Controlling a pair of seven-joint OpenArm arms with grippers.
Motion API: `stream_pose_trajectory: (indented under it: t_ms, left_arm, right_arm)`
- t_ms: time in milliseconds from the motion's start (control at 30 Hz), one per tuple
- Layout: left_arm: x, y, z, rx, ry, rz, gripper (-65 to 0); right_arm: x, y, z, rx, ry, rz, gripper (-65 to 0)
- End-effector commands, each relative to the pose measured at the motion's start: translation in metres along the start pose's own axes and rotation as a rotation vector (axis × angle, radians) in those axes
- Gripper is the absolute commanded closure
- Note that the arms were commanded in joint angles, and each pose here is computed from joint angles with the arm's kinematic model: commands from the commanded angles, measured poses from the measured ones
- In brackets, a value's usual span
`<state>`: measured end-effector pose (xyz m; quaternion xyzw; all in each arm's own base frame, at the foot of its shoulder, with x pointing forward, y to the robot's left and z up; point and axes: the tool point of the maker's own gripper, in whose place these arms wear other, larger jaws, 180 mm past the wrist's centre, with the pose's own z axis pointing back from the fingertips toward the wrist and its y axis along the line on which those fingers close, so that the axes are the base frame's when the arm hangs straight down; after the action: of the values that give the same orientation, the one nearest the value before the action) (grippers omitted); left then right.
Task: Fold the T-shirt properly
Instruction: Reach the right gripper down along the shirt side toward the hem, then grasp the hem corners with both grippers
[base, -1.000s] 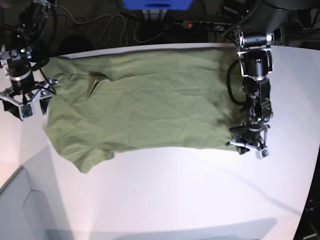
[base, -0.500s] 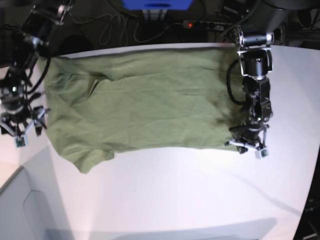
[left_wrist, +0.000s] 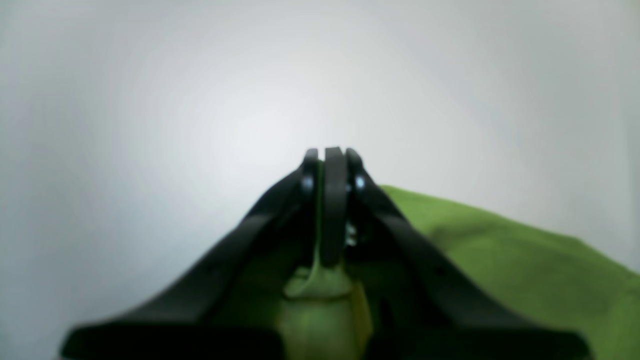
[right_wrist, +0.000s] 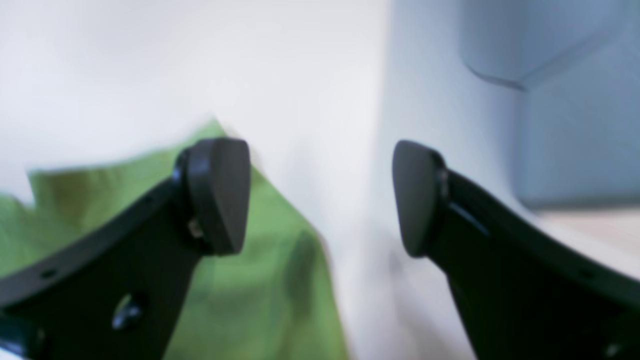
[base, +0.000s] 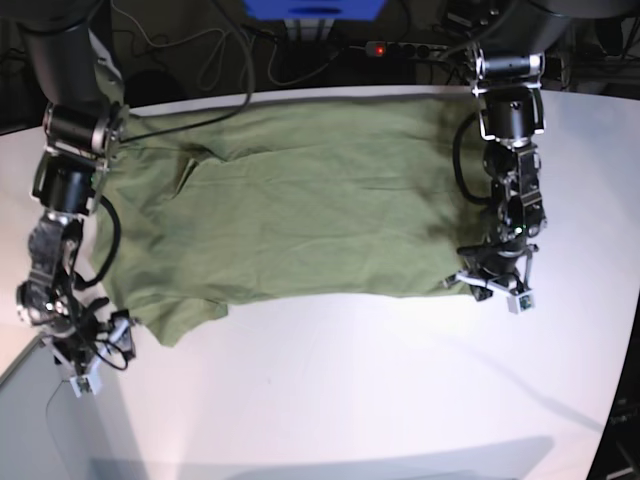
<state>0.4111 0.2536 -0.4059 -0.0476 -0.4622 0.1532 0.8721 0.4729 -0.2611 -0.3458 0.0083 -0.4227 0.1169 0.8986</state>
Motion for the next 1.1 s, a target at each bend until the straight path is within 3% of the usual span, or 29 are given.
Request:
stream_pose_trajectory:
  t_ms: [0, 233, 633, 1000, 1067]
  left_arm:
    - [0.024, -0.004, 0.0, -0.01, -0.061, -0.004, 0.0]
    - [0.024, -0.003, 0.0, -0.008, -0.06, -0.005, 0.0]
    - [0.02, -0.002, -0.001, -0.006, -0.051, -0.003, 0.0]
    - [0.019, -0.001, -0.001, -0.005, -0.048, -0.003, 0.0]
    - [0.013, 0.001, 0.0, -0.001, -0.038, -0.004, 0.0]
  right_arm:
    - [0.024, -0.003, -0.002, 0.01, -0.069, -0.007, -42.7]
    - [0.019, 0.013, -0.025, 0.081, -0.118, -0.098, -42.8]
    - [0.001, 0.051, -0.036, 0.141, -0.135, -0.13, -42.8]
    - [-0.006, 0.053, -0.036, 0.138, -0.159, -0.141, -41.7]
    - [-0.01, 0.053, -0.036, 0.137, -0.152, -0.142, -38.4]
